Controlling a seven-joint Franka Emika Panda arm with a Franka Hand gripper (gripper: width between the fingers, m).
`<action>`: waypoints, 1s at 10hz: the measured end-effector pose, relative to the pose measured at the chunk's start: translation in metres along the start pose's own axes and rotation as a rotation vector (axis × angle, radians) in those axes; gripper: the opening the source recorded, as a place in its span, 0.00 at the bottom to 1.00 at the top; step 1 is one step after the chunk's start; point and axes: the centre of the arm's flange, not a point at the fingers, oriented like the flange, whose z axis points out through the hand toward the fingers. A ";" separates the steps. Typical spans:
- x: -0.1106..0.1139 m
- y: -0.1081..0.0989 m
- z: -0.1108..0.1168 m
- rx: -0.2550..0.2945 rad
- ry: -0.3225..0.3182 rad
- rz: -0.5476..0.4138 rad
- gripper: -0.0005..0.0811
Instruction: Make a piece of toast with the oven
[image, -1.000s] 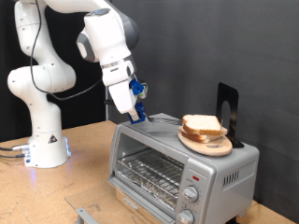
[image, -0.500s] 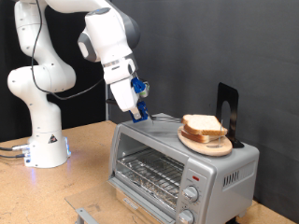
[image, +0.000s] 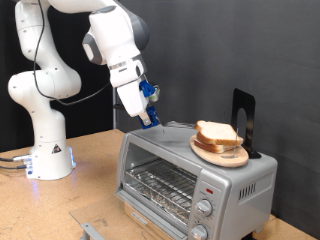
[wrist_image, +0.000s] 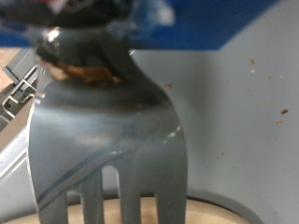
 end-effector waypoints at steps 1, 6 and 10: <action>0.001 0.000 0.001 0.000 -0.001 0.010 0.49; 0.019 0.001 0.010 -0.016 -0.012 0.061 0.49; 0.040 0.003 0.022 -0.032 -0.024 0.079 0.49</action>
